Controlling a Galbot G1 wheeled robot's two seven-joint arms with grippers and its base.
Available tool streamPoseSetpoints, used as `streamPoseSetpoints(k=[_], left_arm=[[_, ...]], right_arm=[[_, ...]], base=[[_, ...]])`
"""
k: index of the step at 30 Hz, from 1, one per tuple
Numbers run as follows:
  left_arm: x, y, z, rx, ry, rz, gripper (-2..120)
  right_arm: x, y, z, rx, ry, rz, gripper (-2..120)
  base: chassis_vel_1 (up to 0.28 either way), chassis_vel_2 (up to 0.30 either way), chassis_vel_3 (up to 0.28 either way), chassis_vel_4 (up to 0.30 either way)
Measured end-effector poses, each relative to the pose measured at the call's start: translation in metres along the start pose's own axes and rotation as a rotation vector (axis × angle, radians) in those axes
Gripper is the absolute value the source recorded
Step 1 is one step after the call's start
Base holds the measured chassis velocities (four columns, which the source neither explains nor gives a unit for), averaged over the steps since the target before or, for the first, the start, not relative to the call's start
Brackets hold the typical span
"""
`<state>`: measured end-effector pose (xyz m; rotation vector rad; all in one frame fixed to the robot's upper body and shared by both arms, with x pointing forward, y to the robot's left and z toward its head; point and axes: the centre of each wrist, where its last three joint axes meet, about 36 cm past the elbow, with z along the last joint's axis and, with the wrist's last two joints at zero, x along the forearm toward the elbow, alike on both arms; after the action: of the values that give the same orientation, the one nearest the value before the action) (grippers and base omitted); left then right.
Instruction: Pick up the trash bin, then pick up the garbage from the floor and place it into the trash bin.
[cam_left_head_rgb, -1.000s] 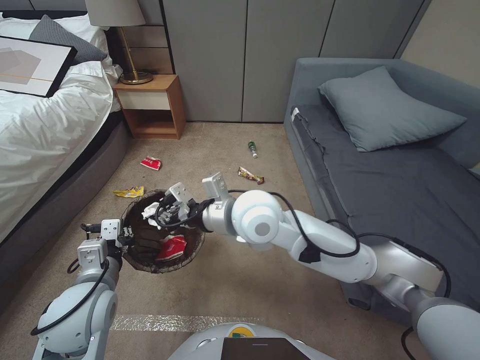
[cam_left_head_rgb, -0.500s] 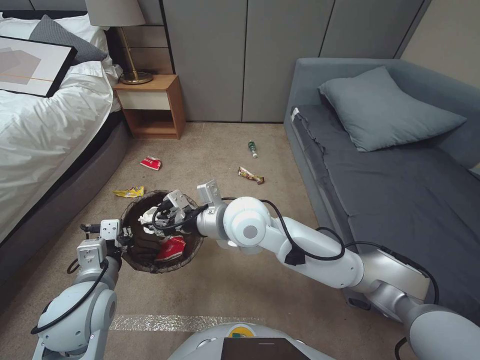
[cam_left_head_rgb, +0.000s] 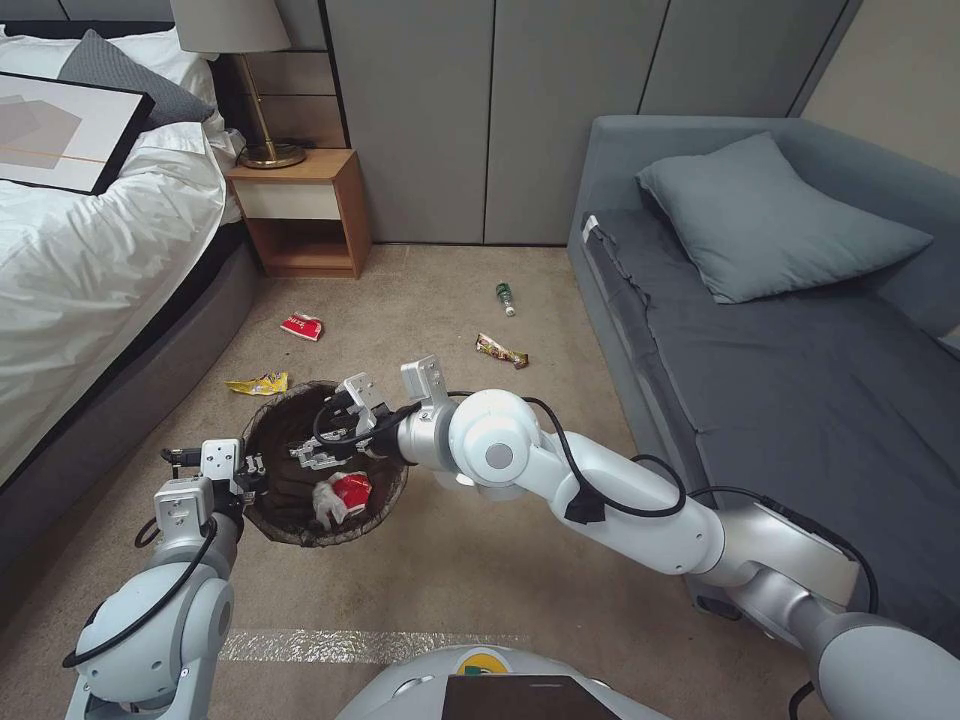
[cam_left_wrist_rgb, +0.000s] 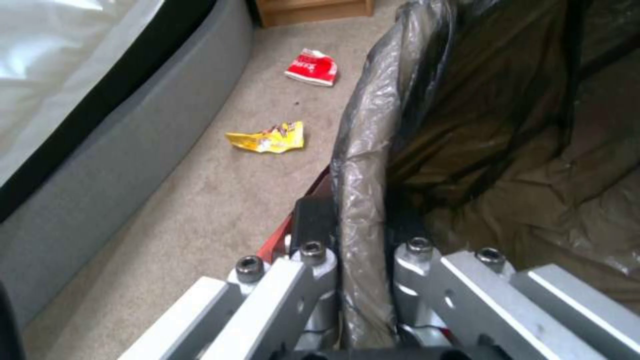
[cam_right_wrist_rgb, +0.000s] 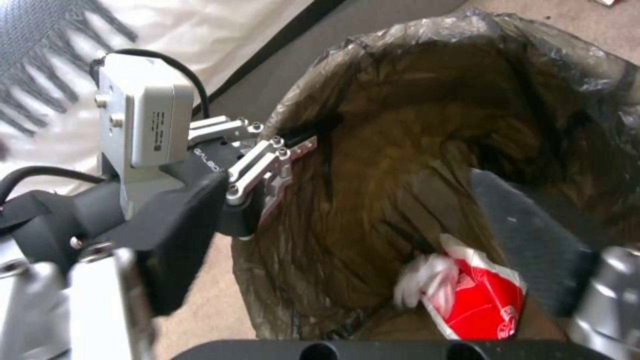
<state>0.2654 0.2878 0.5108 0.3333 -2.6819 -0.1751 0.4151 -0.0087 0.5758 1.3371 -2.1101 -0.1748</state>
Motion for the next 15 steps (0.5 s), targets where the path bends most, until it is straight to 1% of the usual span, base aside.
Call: streamPoseSetpoints(k=[1,2,3,4,10,12,13,14,15], left_arm=[[0.0,0.0,0.0,0.0,0.0,0.0,4],[0.0,0.0,0.0,0.0,0.0,0.0,4],[0.0,0.0,0.0,0.0,0.001,0.0,4],[0.0,0.0,0.0,0.0,0.001,0.0,4],[0.0,0.0,0.001,-0.002,0.003,0.001,4],[0.001,0.001,0.001,-0.005,0.003,0.0,4],[0.002,0.001,0.0,-0.009,0.0,0.001,4],[0.002,0.001,0.0,-0.009,0.0,0.001,4],[0.003,0.001,-0.001,-0.01,-0.002,0.002,4]], right_arm=[[0.0,0.0,0.0,-0.001,0.0,0.0,93],[0.0,0.0,0.0,-0.001,0.0,0.0,93],[0.001,-0.001,0.001,-0.003,0.0,0.002,98],[0.001,-0.001,0.001,-0.004,0.0,0.002,99],[0.006,-0.003,0.002,-0.004,-0.003,0.007,100],[0.012,-0.003,0.001,0.0,-0.013,0.011,100],[0.024,-0.006,-0.002,0.005,-0.032,0.026,100],[0.024,-0.006,-0.002,0.005,-0.032,0.026,100],[0.034,-0.008,-0.003,0.008,-0.044,0.041,100]], base=[[0.0,0.0,0.0,0.0],[0.0,0.0,0.0,0.0],[0.0,0.0,0.0,0.0],[0.0,0.0,0.0,0.0],[0.0,0.0,0.0,0.0],[0.0,0.0,0.0,0.0],[0.0,0.0,0.0,0.0],[0.0,0.0,0.0,0.0],[0.0,0.0,0.0,0.0]])
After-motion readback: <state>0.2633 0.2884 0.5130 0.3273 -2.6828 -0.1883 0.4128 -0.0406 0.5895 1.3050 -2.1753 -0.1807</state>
